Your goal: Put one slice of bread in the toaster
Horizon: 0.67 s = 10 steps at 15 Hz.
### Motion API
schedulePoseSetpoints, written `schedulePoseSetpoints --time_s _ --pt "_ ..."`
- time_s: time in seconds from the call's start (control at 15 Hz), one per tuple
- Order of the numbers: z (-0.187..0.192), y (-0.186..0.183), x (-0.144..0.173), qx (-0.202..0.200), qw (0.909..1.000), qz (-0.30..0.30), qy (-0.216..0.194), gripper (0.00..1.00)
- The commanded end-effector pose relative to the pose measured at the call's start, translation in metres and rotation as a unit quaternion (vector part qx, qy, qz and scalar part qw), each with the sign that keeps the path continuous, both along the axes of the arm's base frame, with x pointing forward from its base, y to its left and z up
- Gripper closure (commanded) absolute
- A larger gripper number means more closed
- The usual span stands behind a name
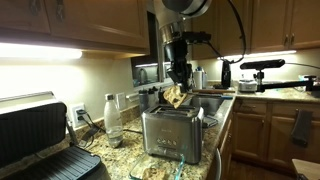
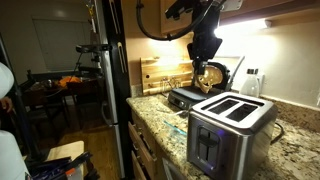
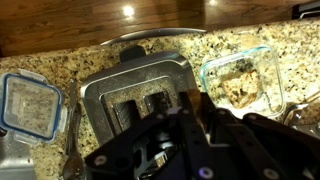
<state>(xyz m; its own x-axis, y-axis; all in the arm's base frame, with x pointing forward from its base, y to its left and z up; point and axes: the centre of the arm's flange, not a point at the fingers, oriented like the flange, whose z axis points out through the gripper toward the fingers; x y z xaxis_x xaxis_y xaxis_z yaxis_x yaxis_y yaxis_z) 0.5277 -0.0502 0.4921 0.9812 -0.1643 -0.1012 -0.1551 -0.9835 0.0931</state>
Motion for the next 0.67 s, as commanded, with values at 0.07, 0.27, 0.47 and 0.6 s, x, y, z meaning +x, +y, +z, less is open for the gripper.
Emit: schedulePoseSetpoints --time_s 0.07,0.27,0.47,0.6 --pt "0.0013 -0.0113 0.0008 -0.006 0.9996 0.004 0.027 0.97" --pt "-0.0012 -0.0148 0.0018 -0.012 0.9992 0.01 0.036 0.97" --pt "-0.0014 -0.0168 0.0053 -0.018 0.9989 0.02 0.039 0.97" --pt "-0.0014 -0.0184 0.0093 -0.023 0.9986 0.025 0.041 0.97"
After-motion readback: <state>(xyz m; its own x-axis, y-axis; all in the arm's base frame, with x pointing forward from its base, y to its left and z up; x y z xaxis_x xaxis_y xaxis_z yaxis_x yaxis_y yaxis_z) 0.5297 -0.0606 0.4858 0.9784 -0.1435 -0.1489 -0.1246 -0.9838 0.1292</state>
